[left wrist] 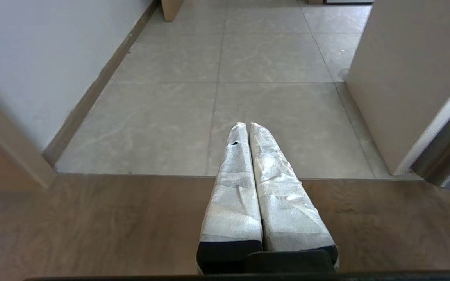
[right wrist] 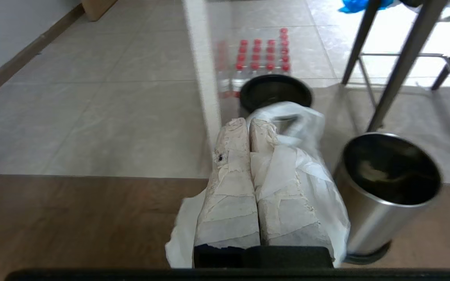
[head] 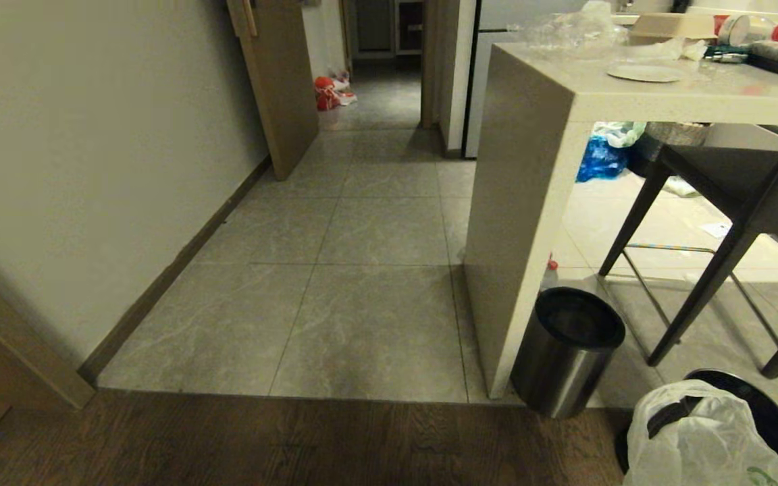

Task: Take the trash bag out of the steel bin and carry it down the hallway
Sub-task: Put the trash bag at the door

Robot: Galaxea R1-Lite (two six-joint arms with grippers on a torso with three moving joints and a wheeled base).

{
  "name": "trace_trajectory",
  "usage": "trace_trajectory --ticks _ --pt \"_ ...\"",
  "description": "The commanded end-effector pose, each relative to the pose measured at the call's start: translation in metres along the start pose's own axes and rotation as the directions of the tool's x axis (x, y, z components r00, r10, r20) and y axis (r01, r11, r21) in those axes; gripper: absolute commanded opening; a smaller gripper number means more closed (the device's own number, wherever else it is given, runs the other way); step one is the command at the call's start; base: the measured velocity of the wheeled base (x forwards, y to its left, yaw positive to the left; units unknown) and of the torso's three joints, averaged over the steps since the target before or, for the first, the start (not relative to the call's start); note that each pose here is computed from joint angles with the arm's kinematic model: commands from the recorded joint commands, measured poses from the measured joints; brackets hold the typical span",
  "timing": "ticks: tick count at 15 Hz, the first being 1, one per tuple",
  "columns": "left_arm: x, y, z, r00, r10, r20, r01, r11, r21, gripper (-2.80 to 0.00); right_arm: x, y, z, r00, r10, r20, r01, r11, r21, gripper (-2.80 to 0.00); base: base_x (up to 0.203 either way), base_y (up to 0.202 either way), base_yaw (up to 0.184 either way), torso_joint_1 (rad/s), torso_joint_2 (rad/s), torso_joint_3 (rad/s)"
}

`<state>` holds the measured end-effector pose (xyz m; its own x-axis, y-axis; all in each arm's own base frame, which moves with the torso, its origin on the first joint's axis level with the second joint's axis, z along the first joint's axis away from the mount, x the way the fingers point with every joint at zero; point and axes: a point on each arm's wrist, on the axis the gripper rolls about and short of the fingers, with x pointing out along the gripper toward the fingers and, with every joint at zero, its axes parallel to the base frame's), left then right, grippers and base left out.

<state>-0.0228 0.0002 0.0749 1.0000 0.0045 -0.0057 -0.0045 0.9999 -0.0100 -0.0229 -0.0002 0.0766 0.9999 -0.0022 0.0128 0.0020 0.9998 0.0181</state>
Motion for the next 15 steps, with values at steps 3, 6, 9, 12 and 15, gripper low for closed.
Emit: trace_trajectory --ticks 3,6,9,12,15 --pt "0.0001 0.0 -0.0005 1.0 0.0 -0.002 0.0 1.0 -0.001 -2.8 0.0002 0.0 -0.0008 1.0 0.001 -0.002 -0.001 1.0 0.0 -2.8 0.0 0.194 0.001 0.002 0.0 0.002" --pt "0.0001 0.0 -0.0005 1.0 0.0 -0.002 0.0 1.0 0.0 -2.8 0.0002 0.0 -0.0008 1.0 -0.001 -0.002 0.001 1.0 0.0 -2.8 0.0 0.194 0.001 0.007 0.0 0.001" --pt "0.0 0.0 -0.0005 1.0 0.0 0.0 0.0 1.0 0.002 -2.8 0.0002 0.0 -0.0008 1.0 0.001 -0.002 -0.001 1.0 0.0 -2.8 0.0 0.193 0.002 0.002 0.0 0.006" --pt "0.0 0.0 -0.0005 1.0 0.0 0.0 0.0 1.0 0.004 -2.8 0.0002 0.0 -0.0008 1.0 0.001 -0.002 -0.001 1.0 0.0 -2.8 0.0 0.114 0.002 0.002 0.0 0.002" --pt "0.0 0.0 -0.0005 1.0 0.0 0.0 0.0 1.0 0.004 -2.8 0.0002 0.0 -0.0008 1.0 0.001 -0.002 -0.001 1.0 0.0 -2.8 0.0 0.0 0.0 0.0 0.0 0.0"
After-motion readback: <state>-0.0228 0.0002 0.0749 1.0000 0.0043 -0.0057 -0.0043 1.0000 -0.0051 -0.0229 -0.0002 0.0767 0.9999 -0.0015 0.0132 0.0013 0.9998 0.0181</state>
